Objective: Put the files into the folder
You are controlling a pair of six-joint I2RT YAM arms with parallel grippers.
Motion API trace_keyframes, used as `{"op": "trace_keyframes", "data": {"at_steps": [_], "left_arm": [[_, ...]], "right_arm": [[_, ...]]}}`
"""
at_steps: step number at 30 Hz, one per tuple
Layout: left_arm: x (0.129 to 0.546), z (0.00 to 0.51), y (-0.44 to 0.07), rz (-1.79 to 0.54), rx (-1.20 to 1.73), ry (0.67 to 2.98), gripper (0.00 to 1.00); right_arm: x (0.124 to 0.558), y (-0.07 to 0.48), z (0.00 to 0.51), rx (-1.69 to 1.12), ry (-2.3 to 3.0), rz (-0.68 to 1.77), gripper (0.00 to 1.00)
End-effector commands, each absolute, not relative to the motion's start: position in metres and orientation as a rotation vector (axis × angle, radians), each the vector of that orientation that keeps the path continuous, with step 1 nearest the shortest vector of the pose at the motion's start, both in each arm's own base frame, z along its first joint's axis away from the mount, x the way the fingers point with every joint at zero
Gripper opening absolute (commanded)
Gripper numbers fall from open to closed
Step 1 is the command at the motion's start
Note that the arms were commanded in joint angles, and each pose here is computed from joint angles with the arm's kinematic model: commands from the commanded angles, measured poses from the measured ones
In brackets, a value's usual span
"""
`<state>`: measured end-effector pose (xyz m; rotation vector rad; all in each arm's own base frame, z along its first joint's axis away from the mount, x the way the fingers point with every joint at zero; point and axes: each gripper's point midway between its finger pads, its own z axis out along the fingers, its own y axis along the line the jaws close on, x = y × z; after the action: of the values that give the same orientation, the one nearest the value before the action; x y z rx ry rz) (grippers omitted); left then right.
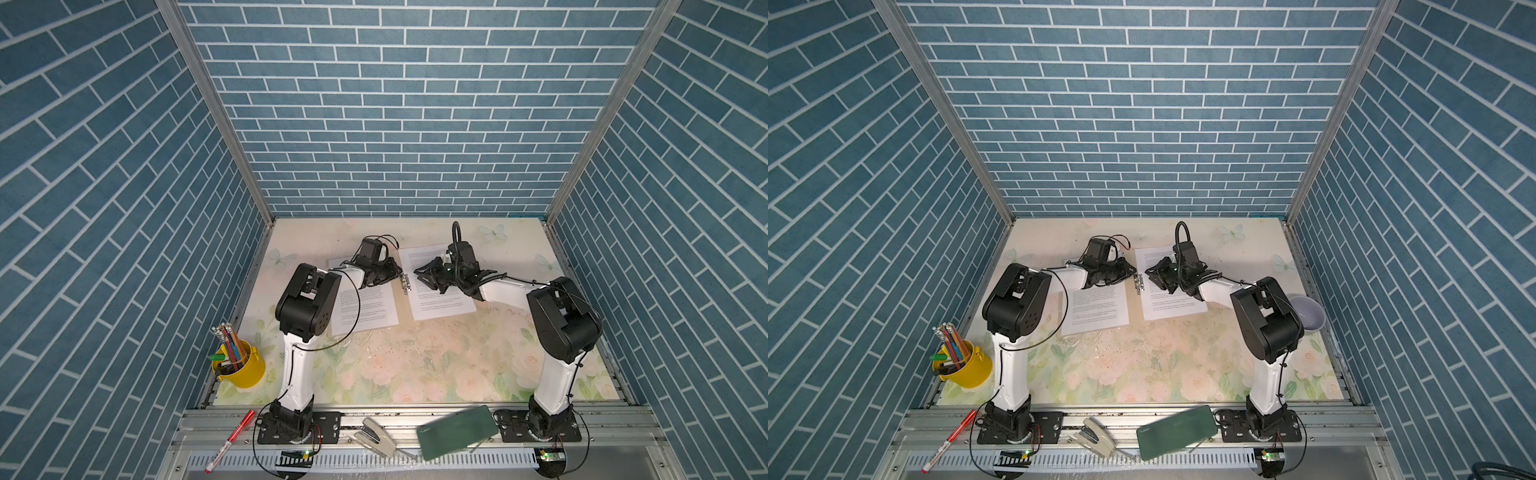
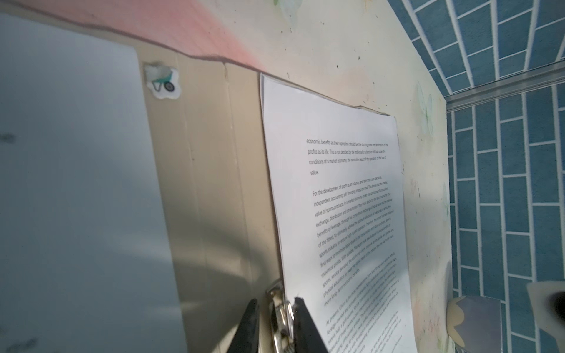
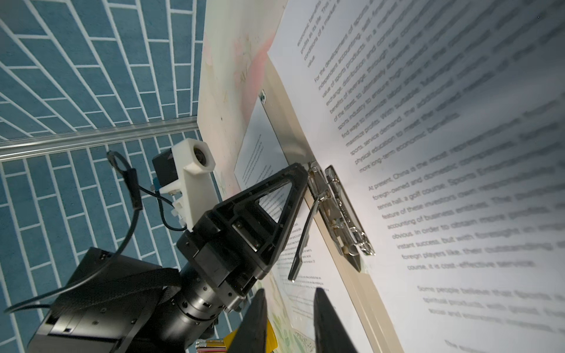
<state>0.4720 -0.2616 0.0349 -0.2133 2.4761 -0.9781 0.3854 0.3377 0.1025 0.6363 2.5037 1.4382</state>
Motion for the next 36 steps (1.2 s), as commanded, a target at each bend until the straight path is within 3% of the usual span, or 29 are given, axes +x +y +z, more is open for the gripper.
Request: {"op": "trace_keyframes", "data": {"at_steps": [1,36], "left_arm": [[0.472,0.023,-0.26,-0.968,-0.225,2.51,0.22],[0.469,0.009,-0.262,-0.978,-0.227,2.529,0.19]], "right_arm": [[0.389,0.357,0.118,0.647,2.484,1.539,0.26],[0.377,0.371,0.089,0.739,2.569,1.57,0.2]]}}
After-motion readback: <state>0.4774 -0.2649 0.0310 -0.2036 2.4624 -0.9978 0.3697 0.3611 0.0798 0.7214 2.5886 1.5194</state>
